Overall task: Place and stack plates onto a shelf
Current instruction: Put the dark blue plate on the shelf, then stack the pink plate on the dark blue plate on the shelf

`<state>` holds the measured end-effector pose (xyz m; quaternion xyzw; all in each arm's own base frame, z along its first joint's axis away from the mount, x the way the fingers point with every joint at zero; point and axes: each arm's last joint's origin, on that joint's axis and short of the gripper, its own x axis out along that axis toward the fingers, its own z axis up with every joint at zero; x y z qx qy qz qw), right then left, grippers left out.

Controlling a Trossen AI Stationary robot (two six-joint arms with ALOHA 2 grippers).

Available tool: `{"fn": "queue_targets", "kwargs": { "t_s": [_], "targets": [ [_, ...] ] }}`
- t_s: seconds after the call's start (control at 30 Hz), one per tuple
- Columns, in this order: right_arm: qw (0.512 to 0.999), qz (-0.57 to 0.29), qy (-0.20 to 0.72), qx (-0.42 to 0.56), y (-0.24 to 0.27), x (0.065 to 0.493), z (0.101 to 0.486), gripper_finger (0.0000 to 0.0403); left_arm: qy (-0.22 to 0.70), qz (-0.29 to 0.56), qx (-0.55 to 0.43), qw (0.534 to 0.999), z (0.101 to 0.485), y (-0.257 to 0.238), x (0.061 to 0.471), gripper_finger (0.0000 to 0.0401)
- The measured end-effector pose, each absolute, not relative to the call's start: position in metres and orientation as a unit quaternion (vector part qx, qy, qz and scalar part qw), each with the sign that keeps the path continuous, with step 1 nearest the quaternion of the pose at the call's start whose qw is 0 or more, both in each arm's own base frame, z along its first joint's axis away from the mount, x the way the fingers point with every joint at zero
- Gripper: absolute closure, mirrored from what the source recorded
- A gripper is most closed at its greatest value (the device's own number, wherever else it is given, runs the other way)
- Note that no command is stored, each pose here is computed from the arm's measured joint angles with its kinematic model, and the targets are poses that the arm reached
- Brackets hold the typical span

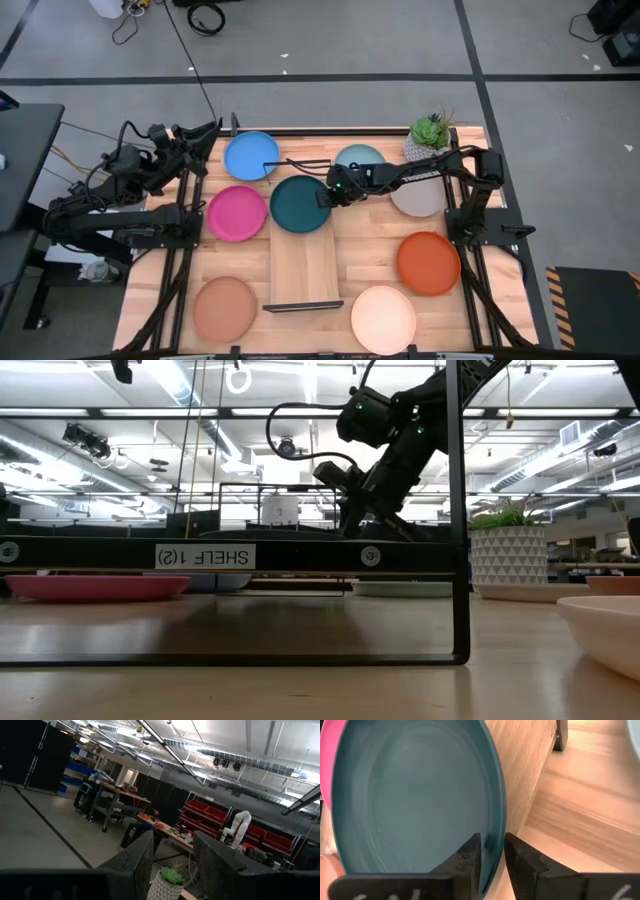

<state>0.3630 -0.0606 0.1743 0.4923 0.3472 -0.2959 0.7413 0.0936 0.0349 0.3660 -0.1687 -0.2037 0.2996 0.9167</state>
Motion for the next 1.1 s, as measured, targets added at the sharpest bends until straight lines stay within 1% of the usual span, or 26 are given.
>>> {"fn": "queue_targets", "kwargs": {
  "t_s": [0.3,0.57,0.73,0.87,1.0,1.1],
  "targets": [
    [0.757,-0.28,0.352,0.474,-0.061,0.357,0.187,0.0307,-0.203,0.3,-0.169,0.917,0.366,0.035,0.094,0.0255],
    [0.75,-0.296,0.378,0.455,-0.062,0.344,0.196,0.0306,-0.193,0.302,-0.168,0.918,0.364,0.035,0.094,0.0255],
    [0.753,-0.311,0.391,0.428,-0.061,0.331,0.209,0.0306,-0.192,0.302,-0.168,0.918,0.364,0.035,0.094,0.0255],
    [0.766,-0.326,0.386,0.397,-0.061,0.32,0.224,0.0306,-0.189,0.303,-0.167,0.919,0.363,0.035,0.094,0.0255],
    [0.787,-0.312,0.376,0.377,-0.06,0.313,0.239,0.0306,-0.189,0.303,-0.168,0.919,0.363,0.035,0.094,0.0255],
    [0.786,-0.31,0.395,0.36,-0.058,0.304,0.245,0.0306,-0.189,0.303,-0.168,0.919,0.363,0.035,0.094,0.0255]
  ]
}}
